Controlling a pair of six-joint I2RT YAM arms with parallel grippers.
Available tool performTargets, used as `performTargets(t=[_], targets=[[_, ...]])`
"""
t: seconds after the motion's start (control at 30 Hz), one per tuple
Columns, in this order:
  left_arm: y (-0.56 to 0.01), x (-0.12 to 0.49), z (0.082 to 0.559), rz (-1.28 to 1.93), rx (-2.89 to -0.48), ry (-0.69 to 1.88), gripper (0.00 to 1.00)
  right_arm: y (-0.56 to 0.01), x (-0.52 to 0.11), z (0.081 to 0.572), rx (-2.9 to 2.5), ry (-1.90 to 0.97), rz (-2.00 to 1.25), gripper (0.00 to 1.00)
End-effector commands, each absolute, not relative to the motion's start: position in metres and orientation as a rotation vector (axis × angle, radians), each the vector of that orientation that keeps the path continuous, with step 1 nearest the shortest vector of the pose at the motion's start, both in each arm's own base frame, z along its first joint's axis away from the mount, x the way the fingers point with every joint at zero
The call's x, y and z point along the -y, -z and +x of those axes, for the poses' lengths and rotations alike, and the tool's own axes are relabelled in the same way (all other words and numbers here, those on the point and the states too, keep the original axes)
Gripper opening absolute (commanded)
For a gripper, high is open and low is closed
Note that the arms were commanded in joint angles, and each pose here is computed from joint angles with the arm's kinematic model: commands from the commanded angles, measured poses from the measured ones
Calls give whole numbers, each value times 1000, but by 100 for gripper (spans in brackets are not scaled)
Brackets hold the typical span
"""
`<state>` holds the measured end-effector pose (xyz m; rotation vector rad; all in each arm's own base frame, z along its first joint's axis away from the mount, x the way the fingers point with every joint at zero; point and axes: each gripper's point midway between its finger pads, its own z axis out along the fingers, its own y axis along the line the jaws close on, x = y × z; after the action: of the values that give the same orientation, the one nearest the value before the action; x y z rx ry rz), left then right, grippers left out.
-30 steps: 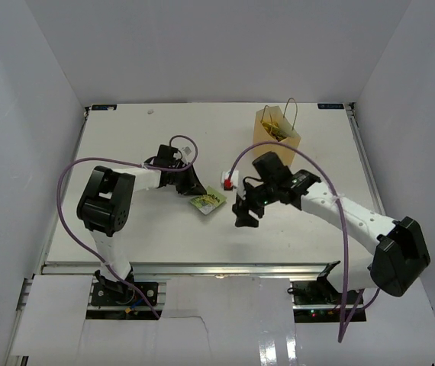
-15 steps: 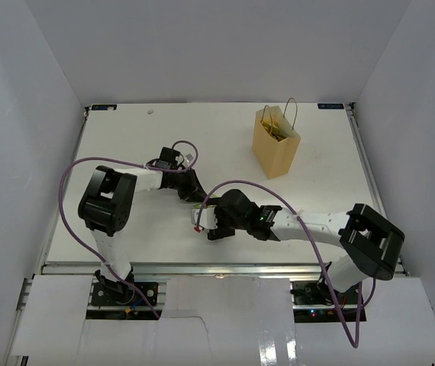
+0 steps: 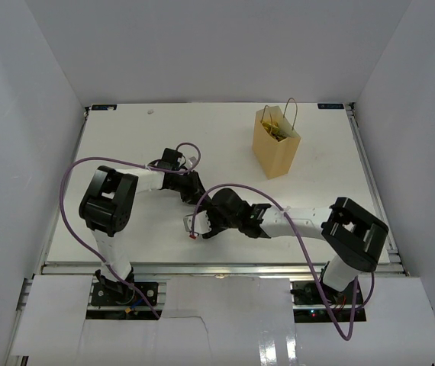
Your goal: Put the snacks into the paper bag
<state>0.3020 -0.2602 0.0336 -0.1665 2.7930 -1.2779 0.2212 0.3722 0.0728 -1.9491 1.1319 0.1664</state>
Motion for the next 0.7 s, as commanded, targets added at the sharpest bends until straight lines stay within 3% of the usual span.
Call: performTargets(t=[0.0, 0.13, 0.2, 0.33, 0.43, 0.67], targets=[[-50, 267, 301, -124, -2764, 1346, 17, -96, -392, 232, -1077, -155, -1887, 55], [-56, 267, 301, -122, -2752, 1355, 20, -93, -390, 243, -1115, -100, -1868, 25], [-58, 267, 303, -123, -2747, 1344, 23, -92, -387, 244, -1120, -95, -1870, 23], [-64, 263, 313, -144, -2724, 1270, 44, -94, -382, 240, -1122, -101, -1866, 18], [-81, 257, 327, -156, -2663, 1234, 52, -101, -377, 235, -1133, -121, -1852, 9], [-156, 226, 371, -157, -2392, 1055, 55, -135, -367, 210, -1201, -292, -1805, 8]])
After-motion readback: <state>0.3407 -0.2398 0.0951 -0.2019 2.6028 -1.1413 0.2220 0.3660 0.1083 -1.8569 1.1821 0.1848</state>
